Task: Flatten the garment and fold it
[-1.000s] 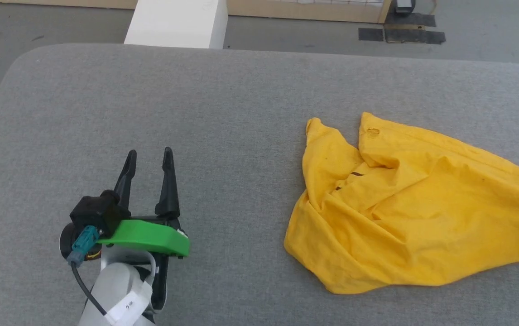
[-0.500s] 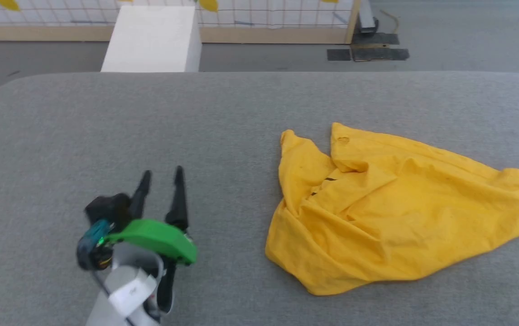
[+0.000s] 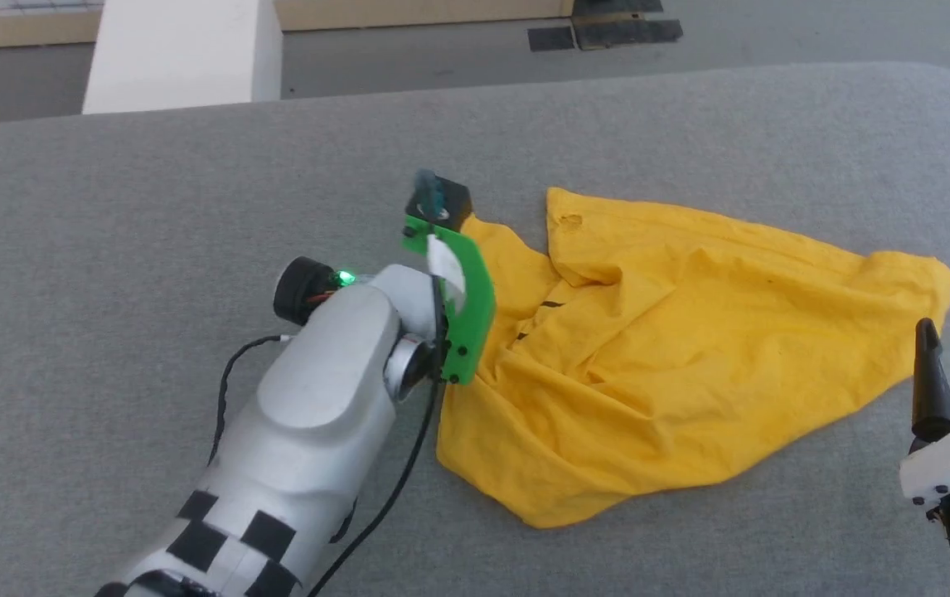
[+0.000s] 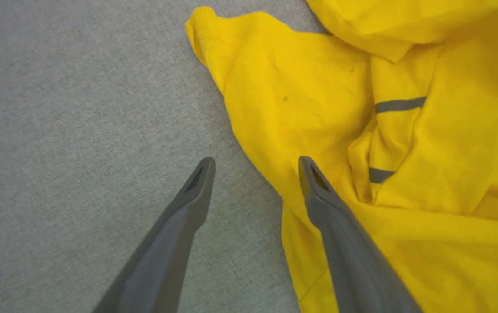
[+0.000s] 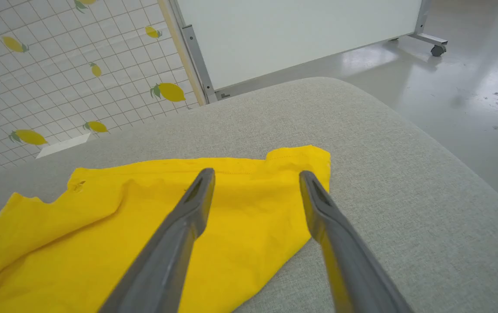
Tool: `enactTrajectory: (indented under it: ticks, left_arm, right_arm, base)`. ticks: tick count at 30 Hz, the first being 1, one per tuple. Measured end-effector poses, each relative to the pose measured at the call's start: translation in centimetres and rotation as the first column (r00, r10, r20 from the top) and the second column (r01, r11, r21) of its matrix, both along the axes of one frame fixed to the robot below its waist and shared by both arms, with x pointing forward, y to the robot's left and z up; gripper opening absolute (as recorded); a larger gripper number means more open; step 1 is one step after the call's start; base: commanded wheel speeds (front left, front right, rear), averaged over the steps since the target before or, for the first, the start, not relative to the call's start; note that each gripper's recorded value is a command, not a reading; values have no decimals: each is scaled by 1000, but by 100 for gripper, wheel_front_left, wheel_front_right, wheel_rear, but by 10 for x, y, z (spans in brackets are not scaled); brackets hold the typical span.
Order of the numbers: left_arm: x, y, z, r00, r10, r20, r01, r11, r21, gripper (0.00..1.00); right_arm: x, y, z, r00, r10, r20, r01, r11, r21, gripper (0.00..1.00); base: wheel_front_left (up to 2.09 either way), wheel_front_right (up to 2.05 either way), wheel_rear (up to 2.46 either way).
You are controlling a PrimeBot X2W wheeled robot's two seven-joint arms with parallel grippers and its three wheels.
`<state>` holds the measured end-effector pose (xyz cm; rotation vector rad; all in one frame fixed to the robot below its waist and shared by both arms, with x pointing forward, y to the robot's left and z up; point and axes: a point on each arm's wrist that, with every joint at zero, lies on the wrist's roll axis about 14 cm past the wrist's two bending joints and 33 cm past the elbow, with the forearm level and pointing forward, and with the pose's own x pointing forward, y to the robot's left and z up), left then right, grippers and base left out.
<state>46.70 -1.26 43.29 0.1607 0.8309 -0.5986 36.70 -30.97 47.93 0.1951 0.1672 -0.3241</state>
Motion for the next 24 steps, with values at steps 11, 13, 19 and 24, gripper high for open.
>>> enactTrajectory:
  ticks: [11, 13, 19, 24]
  left_arm:
    - [-20, -29, -34, 984, -116, -133, 119, 993, 11, 0]
    - [-13, -33, -23, 991, -55, -123, 43, 994, -101, 0]
    - [41, -2, 47, 960, 276, 43, -233, 876, -423, 0]
    - [54, 91, 72, 835, 539, 111, -429, 764, -483, 0]
  right_arm:
    - [-7, -12, -16, 998, -41, -44, 41, 999, -12, 100]
    - [-6, -10, -15, 999, -36, -42, 35, 999, -13, 100]
    - [3, 3, -11, 1000, 8, -28, -9, 1000, -15, 100]
    - [13, 26, -7, 997, 80, -16, -80, 997, -1, 100]
  base:
    - [0, 0, 0]
    - [0, 0, 0]
    - [0, 0, 0]
    - [0, 0, 0]
